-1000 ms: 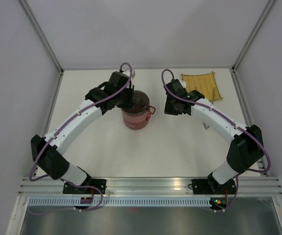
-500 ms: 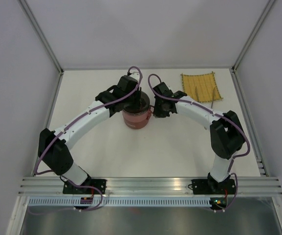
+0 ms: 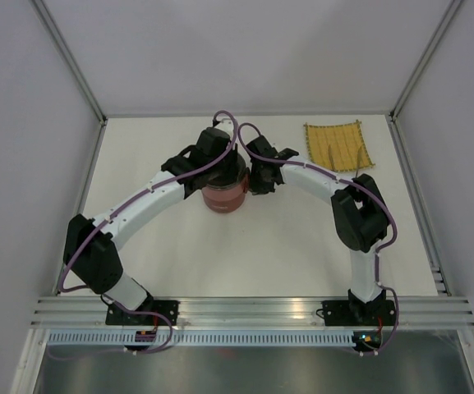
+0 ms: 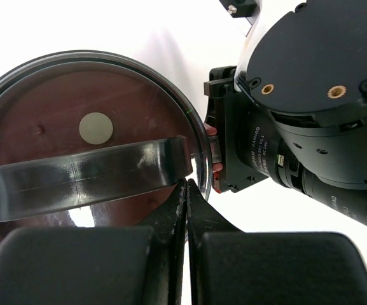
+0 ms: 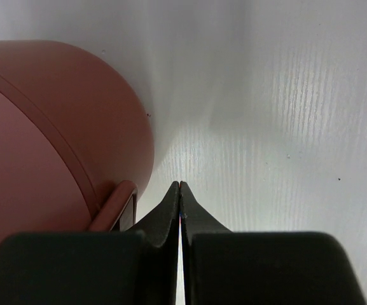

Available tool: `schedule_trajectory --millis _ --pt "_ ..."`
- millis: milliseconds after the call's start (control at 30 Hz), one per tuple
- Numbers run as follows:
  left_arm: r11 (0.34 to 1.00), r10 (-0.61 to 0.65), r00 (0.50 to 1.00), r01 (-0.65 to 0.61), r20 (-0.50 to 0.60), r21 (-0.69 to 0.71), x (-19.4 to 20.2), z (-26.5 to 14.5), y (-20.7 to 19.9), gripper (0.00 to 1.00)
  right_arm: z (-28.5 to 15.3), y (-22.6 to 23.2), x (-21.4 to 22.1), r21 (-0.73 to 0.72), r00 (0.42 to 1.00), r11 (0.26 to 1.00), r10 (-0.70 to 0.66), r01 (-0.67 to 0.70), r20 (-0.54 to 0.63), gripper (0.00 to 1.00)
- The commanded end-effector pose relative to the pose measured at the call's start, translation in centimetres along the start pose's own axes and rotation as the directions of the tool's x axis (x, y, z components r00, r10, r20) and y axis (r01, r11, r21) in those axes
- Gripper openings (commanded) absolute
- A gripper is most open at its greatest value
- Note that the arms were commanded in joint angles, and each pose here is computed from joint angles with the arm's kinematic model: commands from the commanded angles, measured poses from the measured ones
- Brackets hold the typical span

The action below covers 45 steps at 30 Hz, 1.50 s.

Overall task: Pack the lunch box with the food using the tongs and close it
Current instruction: Close the fastener on the packing box.

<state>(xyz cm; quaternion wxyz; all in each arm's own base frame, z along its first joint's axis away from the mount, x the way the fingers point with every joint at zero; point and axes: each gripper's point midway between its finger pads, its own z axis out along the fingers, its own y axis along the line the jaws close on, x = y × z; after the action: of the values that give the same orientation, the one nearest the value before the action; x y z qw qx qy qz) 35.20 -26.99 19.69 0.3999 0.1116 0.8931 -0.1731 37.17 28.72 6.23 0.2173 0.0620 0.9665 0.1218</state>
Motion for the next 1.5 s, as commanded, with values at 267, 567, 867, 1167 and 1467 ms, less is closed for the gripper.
schedule_trajectory --millis 267,567,867,1167,1467 --pt "0.983 0.001 0.995 -0.019 -0.102 -0.182 1.2 -3.3 4.0 0.04 -5.3 0.0 -5.9 -0.050 0.993 0.997 -0.060 0.066 0.102 0.01" --pt "0.933 -0.019 0.991 0.066 0.133 -0.354 -6.9 -10.3 12.6 0.50 -3.7 -1.0 -5.8 -0.029 0.995 0.997 -0.075 0.077 0.065 0.01" --pt "0.922 -0.181 0.983 0.179 0.028 -0.344 -3.5 -3.5 18.9 0.52 -1.6 -0.6 -6.1 -0.027 0.994 0.995 -0.093 0.095 0.063 0.08" --pt "0.970 -0.201 0.979 0.203 0.028 -0.136 -5.1 4.1 16.8 0.59 -1.3 -0.1 -5.7 -0.062 0.995 0.994 -0.090 0.093 0.051 0.07" --pt "0.853 -0.478 0.873 0.488 0.102 -0.184 -5.3 2.7 16.0 0.66 -1.6 0.5 -6.0 -0.093 0.995 0.992 -0.081 0.087 0.064 0.08"
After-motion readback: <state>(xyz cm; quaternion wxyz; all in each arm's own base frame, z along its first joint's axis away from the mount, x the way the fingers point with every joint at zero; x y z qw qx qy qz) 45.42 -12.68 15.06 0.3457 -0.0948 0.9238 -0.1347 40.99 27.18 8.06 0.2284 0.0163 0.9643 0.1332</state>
